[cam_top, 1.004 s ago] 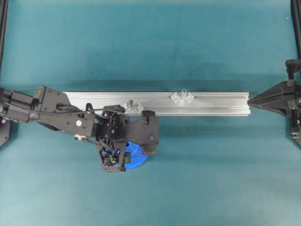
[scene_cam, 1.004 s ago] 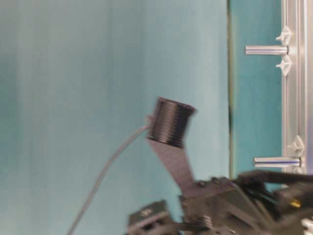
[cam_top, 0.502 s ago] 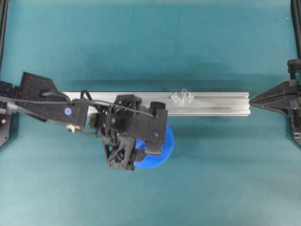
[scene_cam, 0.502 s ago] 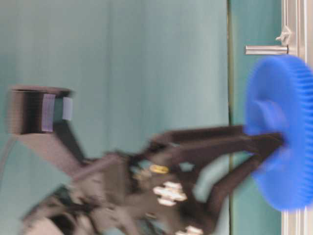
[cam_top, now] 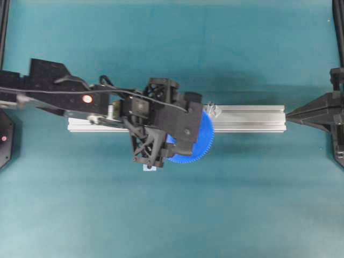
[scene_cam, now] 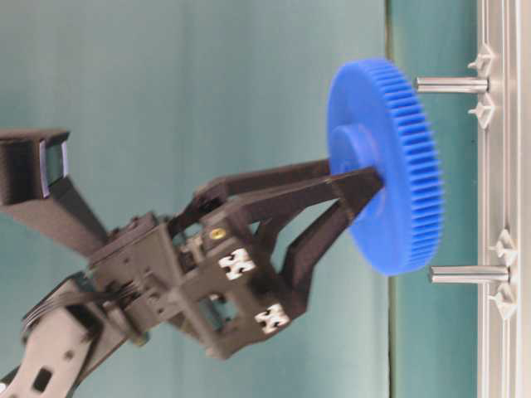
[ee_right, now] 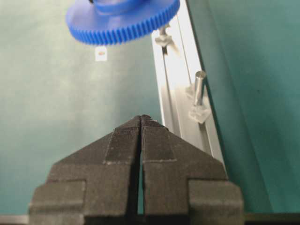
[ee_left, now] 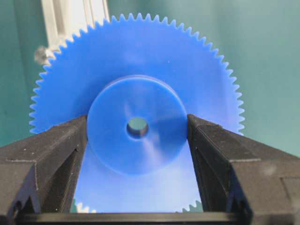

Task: Find the location of the shaft and insert the large gear.
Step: 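Carry the blue gear with the left gripper over the rail toward the shaft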

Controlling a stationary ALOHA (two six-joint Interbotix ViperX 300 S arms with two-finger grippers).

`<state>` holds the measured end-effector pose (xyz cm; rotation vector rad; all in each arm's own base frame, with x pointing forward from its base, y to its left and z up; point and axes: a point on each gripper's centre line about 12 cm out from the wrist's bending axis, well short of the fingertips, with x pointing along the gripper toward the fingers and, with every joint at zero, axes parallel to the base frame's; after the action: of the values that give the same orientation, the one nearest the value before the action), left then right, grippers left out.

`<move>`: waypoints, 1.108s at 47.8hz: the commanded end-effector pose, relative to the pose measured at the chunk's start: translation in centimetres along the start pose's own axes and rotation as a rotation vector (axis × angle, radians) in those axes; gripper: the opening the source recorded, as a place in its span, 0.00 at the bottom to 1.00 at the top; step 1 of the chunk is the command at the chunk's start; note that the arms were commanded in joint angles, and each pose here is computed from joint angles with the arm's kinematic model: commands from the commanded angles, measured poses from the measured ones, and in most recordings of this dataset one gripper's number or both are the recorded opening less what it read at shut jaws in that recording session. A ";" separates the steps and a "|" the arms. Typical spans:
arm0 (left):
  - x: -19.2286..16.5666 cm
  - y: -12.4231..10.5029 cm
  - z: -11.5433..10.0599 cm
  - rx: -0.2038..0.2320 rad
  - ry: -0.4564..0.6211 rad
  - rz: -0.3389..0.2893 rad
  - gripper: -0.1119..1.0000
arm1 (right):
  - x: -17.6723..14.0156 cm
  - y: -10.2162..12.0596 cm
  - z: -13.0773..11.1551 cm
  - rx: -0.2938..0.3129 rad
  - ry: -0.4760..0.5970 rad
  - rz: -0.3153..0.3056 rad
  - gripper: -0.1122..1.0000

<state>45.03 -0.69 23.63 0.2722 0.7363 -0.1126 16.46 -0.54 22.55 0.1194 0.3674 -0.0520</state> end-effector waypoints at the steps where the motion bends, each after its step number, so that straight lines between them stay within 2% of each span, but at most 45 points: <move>1: -0.5 1.4 1.9 -0.001 -0.062 0.032 0.73 | 0.0 0.0 0.4 0.007 -0.014 0.000 0.10; 20: 2.7 4.6 2.7 -0.026 -0.099 0.090 0.73 | -0.4 0.0 0.4 0.006 -0.029 0.000 0.10; 25: 3.5 5.1 2.5 -0.014 -0.091 0.096 0.73 | -0.4 -0.1 0.4 0.009 -0.030 -0.004 0.10; 34: 4.8 5.6 2.6 0.036 -0.080 0.102 0.73 | -0.4 -0.2 0.1 0.009 -0.032 -0.010 0.10; 53: 5.7 7.4 1.3 0.015 -0.049 0.122 0.73 | -0.8 -0.5 0.3 0.015 -0.052 -0.024 0.10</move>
<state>51.35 4.65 20.15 0.3264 0.7162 -0.0421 15.66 -0.88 22.65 0.1211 0.3263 -0.0727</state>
